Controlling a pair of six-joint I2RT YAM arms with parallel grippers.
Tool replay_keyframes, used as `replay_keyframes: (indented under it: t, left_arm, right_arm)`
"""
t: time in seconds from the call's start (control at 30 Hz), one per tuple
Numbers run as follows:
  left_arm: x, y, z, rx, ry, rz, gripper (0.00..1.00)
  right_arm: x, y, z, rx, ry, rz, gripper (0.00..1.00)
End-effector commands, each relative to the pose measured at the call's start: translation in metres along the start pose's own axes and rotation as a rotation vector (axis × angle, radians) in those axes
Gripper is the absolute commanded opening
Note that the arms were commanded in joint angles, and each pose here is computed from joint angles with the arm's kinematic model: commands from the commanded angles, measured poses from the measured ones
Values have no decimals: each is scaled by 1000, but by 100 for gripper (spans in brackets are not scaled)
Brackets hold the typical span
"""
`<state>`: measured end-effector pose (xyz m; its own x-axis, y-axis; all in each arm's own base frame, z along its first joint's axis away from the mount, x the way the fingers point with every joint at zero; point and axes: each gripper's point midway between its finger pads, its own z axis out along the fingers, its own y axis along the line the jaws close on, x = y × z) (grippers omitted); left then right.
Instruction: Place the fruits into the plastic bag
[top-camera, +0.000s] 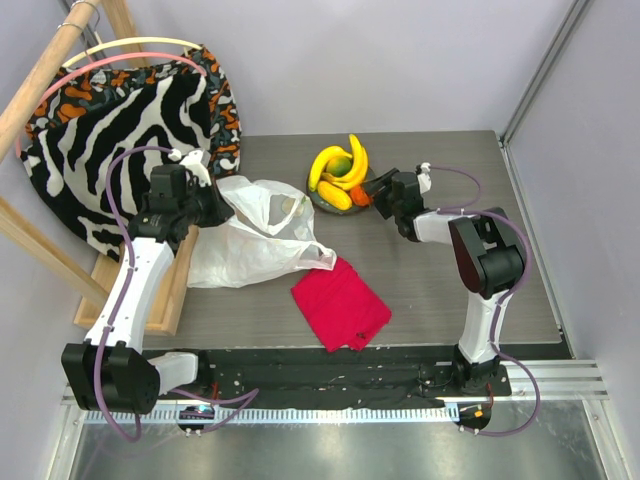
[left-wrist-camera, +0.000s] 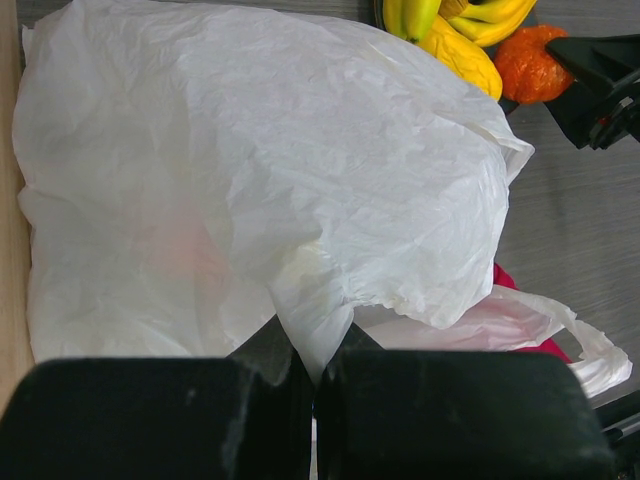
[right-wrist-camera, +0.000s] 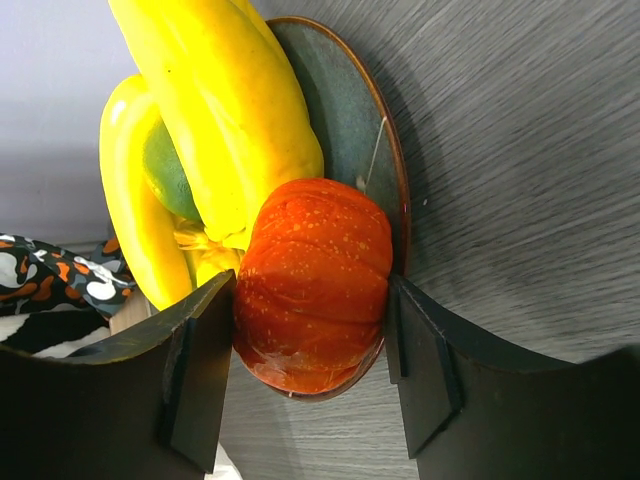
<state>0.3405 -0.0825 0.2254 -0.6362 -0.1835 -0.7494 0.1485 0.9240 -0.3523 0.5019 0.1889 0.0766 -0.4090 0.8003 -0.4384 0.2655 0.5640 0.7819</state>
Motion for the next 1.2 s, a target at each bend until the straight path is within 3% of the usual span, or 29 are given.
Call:
replay_keyframes:
  t: [0.0, 0.17, 0.43, 0.57, 0.87, 1.17]
  left_arm:
    - [-15, -5, -5, 5, -42, 19, 0]
    - [-16, -6, -6, 6, -45, 20, 0]
    - [-15, -8, -5, 19, -40, 16, 0]
    - [-17, -9, -6, 23, -48, 17, 0]
    - [-15, -12, -5, 36, -41, 16, 0]
    - [-14, -15, -4, 51, -38, 13, 0]
  right_arm:
    - [-22, 22, -9, -72, -82, 35, 38]
    - [-30, 18, -27, -103, -138, 81, 26]
    - [-61, 0, -76, -89, -328, 113, 24]
    - [-68, 18, -93, -168, -353, 51, 23]
    - [9, 98, -103, -527, -54, -279, 23]
    - [80, 111, -118, -659, 129, -464, 24]
